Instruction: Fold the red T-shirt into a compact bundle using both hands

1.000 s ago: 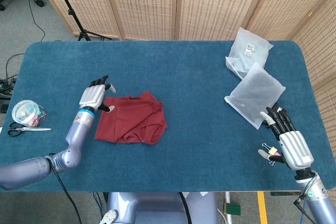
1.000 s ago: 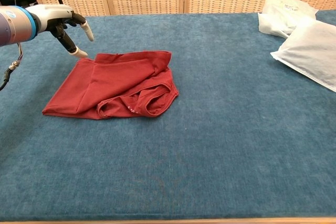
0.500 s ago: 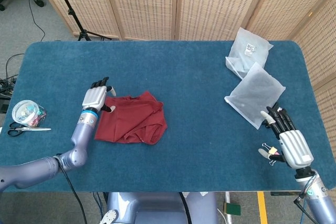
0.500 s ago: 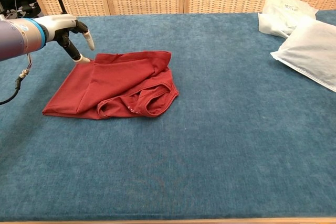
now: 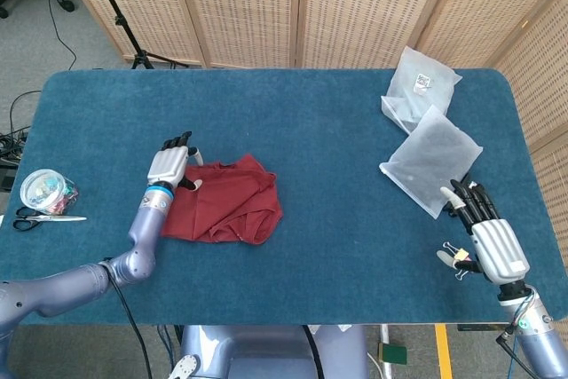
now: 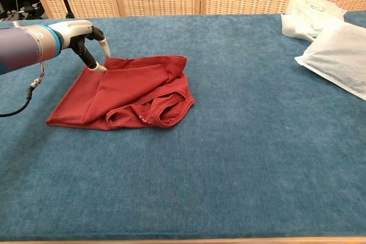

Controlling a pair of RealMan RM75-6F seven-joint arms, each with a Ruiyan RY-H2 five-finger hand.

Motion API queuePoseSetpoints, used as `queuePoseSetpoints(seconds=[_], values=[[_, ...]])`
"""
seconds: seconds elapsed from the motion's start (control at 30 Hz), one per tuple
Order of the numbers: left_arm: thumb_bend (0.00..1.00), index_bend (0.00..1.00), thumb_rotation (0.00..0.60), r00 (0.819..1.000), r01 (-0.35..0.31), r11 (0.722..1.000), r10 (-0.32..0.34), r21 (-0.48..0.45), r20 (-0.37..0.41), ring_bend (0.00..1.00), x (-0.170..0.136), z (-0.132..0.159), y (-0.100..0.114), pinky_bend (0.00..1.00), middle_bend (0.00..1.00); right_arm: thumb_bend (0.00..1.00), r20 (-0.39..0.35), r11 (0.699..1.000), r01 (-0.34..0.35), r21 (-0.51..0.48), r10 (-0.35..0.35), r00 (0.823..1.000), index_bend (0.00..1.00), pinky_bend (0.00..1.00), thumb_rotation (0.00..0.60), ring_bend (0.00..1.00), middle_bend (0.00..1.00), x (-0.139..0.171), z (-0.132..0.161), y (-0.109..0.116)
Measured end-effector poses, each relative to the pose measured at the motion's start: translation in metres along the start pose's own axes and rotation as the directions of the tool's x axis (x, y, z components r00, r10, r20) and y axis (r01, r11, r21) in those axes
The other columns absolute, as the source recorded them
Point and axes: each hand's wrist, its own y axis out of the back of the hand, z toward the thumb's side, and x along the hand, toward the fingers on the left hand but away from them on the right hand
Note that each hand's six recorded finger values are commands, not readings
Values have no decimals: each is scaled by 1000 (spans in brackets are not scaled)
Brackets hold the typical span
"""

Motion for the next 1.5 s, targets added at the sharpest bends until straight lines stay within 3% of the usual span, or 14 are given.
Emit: queuePoseSetpoints(seconds=[0.83, 1.5], values=[[401, 621, 600, 1000, 8, 1000, -8, 22, 0, 0, 2, 5, -8, 0, 0, 0, 2, 1000, 7, -2, -7, 1000, 0, 0, 600, 0, 0, 1, -1, 3], [417, 714, 600, 997, -7, 1000, 6, 18, 75, 0, -18, 10, 3, 0, 0, 0, -4, 1000, 11, -4, -11, 1000, 0, 0, 600, 0, 0, 2, 1, 5]])
